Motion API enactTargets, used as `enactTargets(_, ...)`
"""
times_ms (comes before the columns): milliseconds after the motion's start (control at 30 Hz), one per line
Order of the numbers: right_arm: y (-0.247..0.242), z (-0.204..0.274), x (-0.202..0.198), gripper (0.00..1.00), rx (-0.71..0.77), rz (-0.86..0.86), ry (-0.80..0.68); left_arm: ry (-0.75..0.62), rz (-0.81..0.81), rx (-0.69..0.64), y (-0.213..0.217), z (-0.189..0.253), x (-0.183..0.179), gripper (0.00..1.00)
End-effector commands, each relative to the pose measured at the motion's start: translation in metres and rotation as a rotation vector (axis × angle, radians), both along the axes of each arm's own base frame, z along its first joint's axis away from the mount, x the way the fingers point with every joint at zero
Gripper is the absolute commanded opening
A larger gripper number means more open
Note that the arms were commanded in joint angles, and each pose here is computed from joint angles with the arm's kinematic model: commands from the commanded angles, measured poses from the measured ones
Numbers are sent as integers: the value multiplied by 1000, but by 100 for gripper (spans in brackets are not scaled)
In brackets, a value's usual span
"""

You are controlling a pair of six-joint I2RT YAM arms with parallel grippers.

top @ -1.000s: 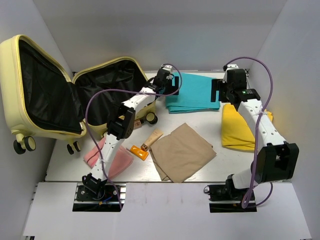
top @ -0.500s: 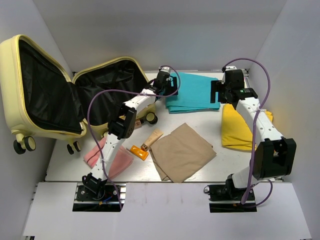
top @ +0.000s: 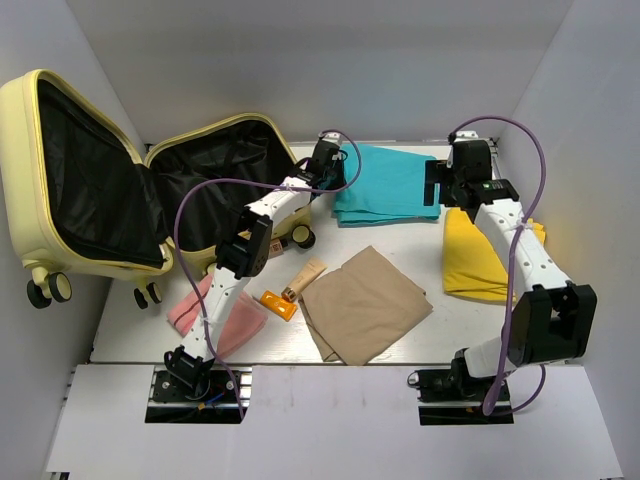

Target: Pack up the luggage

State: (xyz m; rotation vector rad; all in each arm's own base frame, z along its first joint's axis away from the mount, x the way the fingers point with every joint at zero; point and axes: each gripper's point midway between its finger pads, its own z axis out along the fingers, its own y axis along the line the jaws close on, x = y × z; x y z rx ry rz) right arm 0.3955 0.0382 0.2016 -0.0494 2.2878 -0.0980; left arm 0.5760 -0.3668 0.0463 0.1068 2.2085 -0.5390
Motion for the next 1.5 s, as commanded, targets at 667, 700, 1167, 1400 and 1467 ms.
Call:
enactTargets(667,-12,27,-18,90,27,-66,-193,-531,-273,-95,-9,269,-33,0)
enactTargets(700,-13,26,-19,90,25,-72,-194,-539,-267,-83,-6,271,-33,0)
enactTargets(1167,-17,16,-20,90,9,-91,-183,-501,9,3,146,301,-31,0)
enactTargets(1400,-17,13,-15,90,4,-92,-173,-507,123,2,197,318,-42,0)
enactTargets(1467,-17,8,-15,90,0,-92,-158,-524,139,12,204,324,-48,0)
